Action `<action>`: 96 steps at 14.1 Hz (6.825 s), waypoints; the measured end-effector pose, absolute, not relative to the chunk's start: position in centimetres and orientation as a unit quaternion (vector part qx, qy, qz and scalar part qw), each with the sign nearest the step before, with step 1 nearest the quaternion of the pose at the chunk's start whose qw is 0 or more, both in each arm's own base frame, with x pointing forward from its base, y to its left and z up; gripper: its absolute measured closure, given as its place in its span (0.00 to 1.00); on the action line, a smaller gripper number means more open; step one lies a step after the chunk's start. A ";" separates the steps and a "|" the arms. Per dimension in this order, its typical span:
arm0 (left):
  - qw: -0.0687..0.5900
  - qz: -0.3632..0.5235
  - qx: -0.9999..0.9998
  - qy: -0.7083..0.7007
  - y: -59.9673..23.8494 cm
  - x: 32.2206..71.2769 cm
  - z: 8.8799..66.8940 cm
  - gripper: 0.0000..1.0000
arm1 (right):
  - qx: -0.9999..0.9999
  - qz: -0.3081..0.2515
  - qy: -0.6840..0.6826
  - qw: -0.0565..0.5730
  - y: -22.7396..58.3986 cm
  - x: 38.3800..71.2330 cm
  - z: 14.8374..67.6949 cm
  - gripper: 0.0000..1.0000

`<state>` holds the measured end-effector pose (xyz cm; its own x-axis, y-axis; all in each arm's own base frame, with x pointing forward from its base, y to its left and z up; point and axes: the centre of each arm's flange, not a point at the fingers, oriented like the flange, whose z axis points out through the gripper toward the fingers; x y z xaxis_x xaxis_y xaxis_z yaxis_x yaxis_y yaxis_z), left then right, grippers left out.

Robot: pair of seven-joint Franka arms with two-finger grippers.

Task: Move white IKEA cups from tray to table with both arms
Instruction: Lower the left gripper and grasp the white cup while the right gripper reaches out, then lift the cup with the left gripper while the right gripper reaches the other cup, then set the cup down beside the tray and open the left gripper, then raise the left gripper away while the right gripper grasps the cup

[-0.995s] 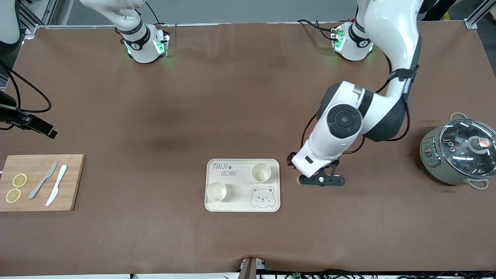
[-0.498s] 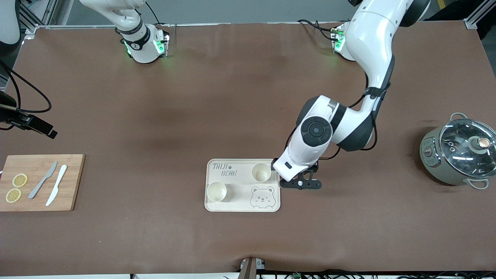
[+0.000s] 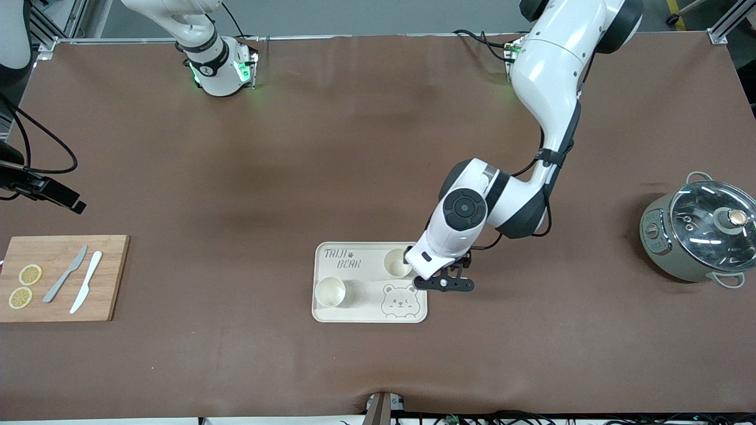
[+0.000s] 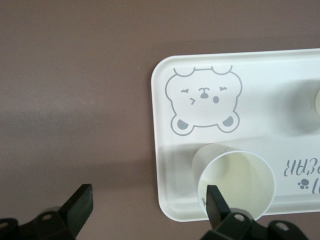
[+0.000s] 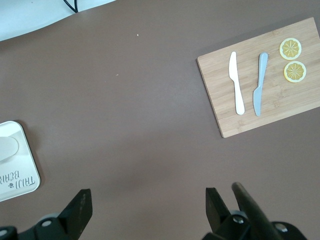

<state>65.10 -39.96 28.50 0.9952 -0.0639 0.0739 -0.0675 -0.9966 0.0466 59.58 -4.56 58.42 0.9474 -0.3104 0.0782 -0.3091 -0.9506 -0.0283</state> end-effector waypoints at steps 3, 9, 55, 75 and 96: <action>0.024 0.050 0.998 -0.032 -41.3 64.6 27.4 0.00 | -0.986 -0.041 0.159 0.008 -4.8 59.6 58.4 0.00; 0.030 0.065 0.997 -0.038 -42.6 64.2 24.7 0.00 | -0.987 -0.036 0.158 0.008 -4.7 59.6 58.1 0.00; 0.003 0.078 0.991 -0.112 -13.8 58.9 25.0 0.96 | -0.949 -0.072 0.306 0.026 33.5 69.0 26.7 0.00; 0.001 0.050 0.994 -0.101 -13.5 60.5 27.9 0.12 | -0.957 -0.078 0.278 0.012 36.0 67.6 21.4 0.00; 0.023 0.032 0.998 -0.046 -9.7 59.8 60.6 0.00 | -0.954 -0.104 0.278 0.037 36.2 68.6 23.0 0.96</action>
